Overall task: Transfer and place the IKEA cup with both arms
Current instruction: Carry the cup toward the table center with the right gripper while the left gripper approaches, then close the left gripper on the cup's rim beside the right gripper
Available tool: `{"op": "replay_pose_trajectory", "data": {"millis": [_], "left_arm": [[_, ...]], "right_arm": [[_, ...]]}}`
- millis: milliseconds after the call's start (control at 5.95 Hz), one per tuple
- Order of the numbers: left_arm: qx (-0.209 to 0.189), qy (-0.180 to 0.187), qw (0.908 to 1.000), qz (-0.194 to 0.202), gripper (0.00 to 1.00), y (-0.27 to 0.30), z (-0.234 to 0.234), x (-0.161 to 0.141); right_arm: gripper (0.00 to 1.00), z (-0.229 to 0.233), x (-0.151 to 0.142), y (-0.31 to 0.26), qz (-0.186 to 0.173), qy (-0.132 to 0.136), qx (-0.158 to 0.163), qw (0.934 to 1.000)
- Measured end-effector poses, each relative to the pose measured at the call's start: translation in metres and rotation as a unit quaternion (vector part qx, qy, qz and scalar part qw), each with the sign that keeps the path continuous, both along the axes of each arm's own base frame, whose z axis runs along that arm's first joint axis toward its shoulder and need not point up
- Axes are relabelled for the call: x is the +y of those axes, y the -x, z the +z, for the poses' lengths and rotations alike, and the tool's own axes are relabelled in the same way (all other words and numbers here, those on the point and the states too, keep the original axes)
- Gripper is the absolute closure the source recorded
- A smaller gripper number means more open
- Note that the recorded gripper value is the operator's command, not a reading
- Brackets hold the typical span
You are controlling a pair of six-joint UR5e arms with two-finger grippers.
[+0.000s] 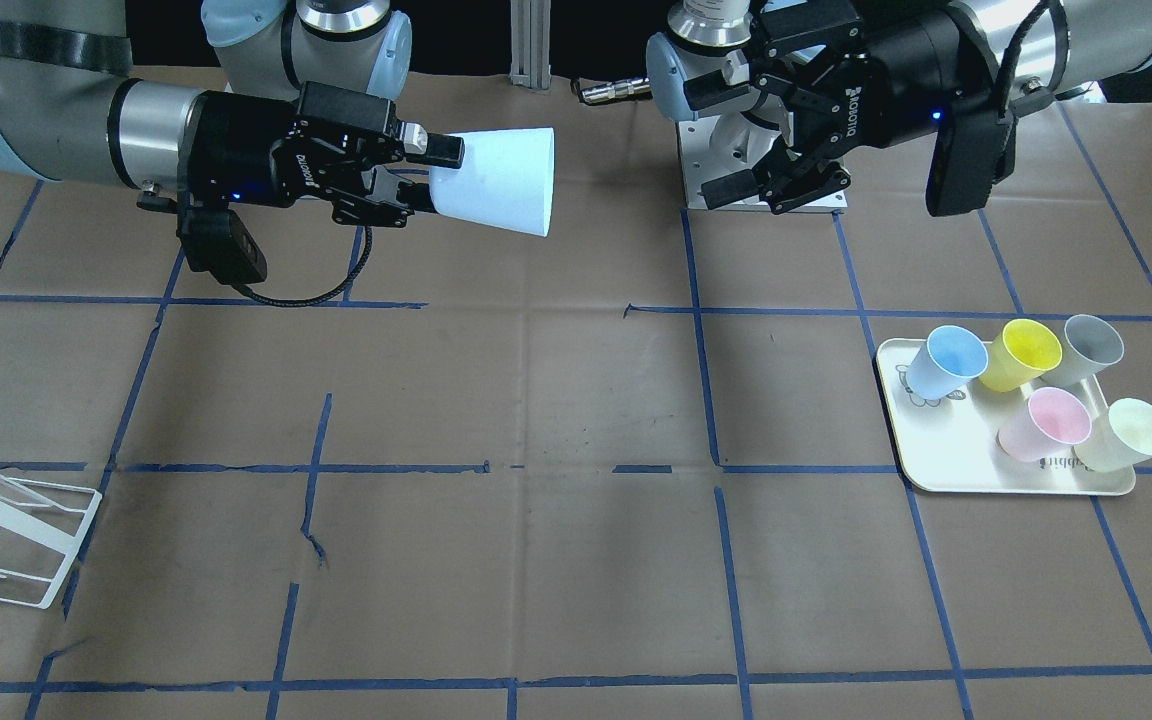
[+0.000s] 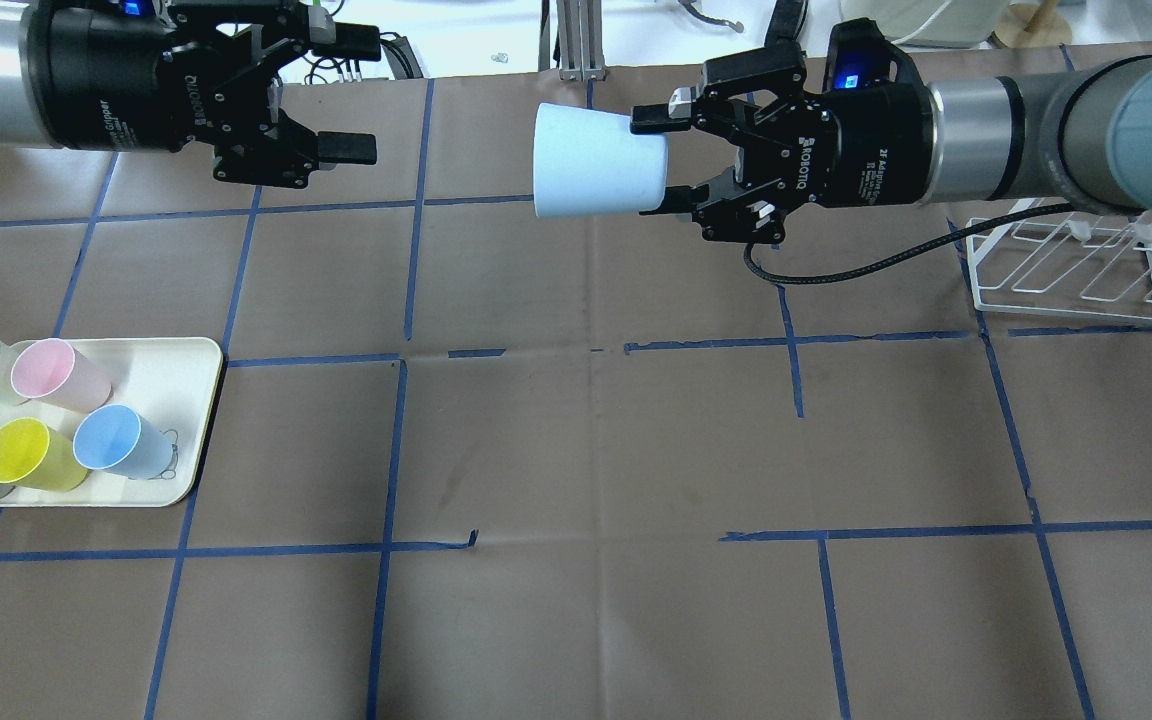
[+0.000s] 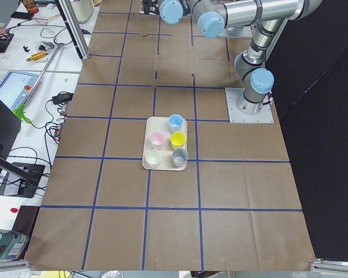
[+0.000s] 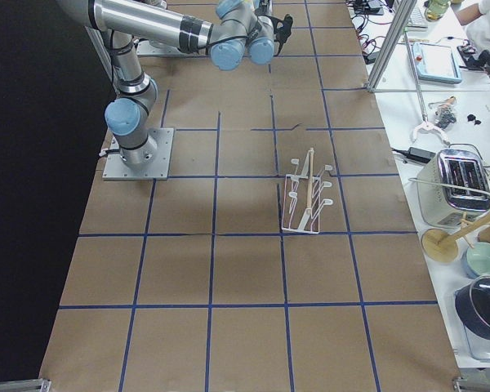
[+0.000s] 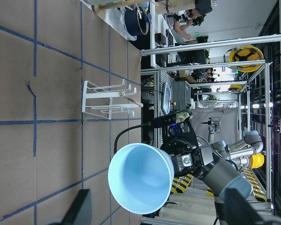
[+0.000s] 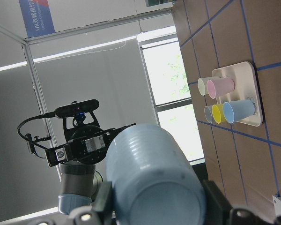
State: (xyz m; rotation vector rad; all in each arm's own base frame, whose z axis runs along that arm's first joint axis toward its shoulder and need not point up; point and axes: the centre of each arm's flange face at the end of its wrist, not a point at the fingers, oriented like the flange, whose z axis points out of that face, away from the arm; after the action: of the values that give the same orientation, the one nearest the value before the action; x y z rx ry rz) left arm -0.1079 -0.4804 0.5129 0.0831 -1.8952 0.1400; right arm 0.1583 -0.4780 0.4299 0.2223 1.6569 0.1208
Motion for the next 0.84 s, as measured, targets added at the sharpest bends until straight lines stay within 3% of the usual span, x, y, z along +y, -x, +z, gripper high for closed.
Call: {"op": "replay_pose_trajectory", "data": {"millis": [504, 841], "left_arm": [[0.019, -0.025, 0.9986, -0.043, 0.01, 0.048, -0.018, -0.007], [0.036, -0.022, 0.9977, -0.054, 0.02, 0.074, -0.019, -0.018]], "right_arm": [[0.65, 0.001, 0.0, -0.001, -0.001, 0.001, -0.002, 1.0], [0.65, 0.001, 0.0, -0.001, -0.002, 0.001, -0.002, 1.0]]}}
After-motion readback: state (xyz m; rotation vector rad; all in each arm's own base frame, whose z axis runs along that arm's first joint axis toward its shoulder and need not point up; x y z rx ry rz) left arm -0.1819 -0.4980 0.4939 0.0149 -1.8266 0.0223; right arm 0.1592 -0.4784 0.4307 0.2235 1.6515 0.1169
